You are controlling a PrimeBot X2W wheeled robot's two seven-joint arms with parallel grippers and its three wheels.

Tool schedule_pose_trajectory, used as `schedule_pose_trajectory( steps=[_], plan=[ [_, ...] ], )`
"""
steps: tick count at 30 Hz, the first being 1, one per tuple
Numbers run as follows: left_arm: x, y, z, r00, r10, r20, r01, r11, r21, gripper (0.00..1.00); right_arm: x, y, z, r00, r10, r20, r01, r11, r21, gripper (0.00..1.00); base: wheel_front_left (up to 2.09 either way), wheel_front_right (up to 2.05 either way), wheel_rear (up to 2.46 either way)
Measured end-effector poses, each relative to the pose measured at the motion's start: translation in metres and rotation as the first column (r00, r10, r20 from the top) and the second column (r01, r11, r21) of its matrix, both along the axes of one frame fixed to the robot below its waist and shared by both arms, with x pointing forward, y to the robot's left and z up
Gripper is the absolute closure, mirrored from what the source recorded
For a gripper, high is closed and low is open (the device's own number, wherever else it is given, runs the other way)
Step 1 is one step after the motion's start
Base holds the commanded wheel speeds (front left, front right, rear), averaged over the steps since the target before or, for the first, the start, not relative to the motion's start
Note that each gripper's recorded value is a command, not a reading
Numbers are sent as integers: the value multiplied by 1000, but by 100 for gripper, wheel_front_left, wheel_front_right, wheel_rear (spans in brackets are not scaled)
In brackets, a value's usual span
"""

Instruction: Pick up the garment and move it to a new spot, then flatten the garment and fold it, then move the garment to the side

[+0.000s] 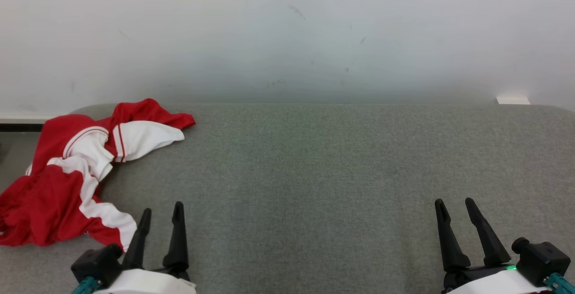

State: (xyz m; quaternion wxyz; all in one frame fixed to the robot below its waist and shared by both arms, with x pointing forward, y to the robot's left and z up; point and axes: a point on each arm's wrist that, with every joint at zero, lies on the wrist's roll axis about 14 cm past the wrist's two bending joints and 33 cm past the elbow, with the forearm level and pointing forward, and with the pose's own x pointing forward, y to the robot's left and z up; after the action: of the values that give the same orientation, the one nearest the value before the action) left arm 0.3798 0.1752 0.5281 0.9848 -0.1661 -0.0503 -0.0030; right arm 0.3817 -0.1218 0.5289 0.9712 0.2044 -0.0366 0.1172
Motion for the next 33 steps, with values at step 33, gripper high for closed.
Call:
schedule_pose_trajectory(
  steps=[33],
  plan=[
    [-3, -8, 11, 997, -30, 72, 16, 981, 192, 0, -4, 16, 17, 992, 42, 120, -22, 987, -160, 0, 0, 0, 0]
  ],
)
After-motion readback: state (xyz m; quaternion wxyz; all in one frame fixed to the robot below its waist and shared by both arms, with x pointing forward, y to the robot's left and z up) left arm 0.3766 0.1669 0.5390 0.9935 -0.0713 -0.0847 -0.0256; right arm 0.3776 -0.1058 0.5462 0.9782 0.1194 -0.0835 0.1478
